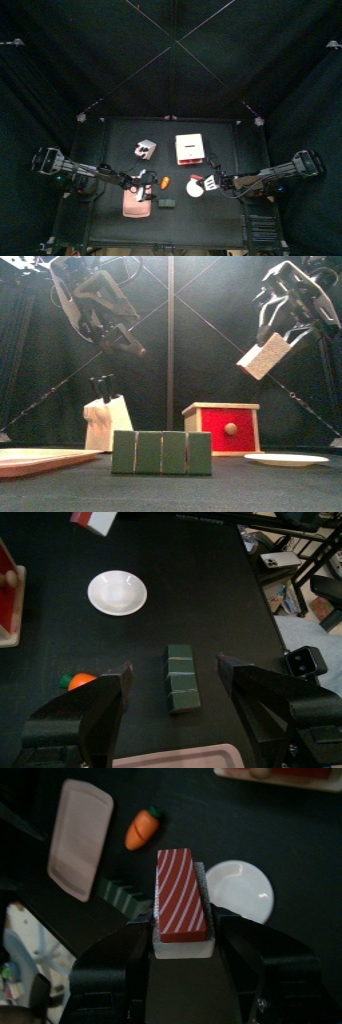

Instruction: Put salmon sushi below small plate

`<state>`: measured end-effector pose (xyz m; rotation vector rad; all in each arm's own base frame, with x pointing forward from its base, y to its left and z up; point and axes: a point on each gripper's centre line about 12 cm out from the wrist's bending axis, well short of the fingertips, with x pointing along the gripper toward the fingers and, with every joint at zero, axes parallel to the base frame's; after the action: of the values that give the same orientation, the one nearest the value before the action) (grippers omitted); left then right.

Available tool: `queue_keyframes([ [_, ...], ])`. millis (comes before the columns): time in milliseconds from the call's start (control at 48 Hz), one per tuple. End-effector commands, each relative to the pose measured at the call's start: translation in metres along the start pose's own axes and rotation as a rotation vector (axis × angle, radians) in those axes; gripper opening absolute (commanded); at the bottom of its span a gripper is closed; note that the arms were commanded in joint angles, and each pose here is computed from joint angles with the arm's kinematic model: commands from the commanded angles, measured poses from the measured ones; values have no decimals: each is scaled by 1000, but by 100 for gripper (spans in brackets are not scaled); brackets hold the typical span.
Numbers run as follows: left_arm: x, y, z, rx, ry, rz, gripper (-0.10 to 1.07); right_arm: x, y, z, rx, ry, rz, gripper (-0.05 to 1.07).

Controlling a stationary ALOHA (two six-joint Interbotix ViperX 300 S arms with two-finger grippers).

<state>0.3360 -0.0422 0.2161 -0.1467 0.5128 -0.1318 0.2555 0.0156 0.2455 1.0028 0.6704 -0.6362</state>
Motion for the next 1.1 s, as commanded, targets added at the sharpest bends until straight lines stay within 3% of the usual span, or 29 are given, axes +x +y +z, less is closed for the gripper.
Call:
queue_keyframes([
  [0, -3, 0, 8, -2, -27, -2, 99, -9, 4, 7, 14, 34, 1, 65],
  [375, -3, 0, 6, -2, -22, -2, 99, -3, 16, -7, -221, 178, 143, 65],
  [479, -3, 0, 6, -4, -22, -2, 99, 3, 14, -15, -338, 198, 145, 65],
  [625, -3, 1, 5, -6, -20, 0, 99, 12, 12, -32, -512, 226, 155, 65],
  [875, -3, 1, 4, -6, -15, 0, 99, 30, 19, -68, -668, 261, 224, 65],
  [1083, -3, 1, 1, -6, -9, 1, 99, 50, 21, -87, -793, 256, 230, 66],
])
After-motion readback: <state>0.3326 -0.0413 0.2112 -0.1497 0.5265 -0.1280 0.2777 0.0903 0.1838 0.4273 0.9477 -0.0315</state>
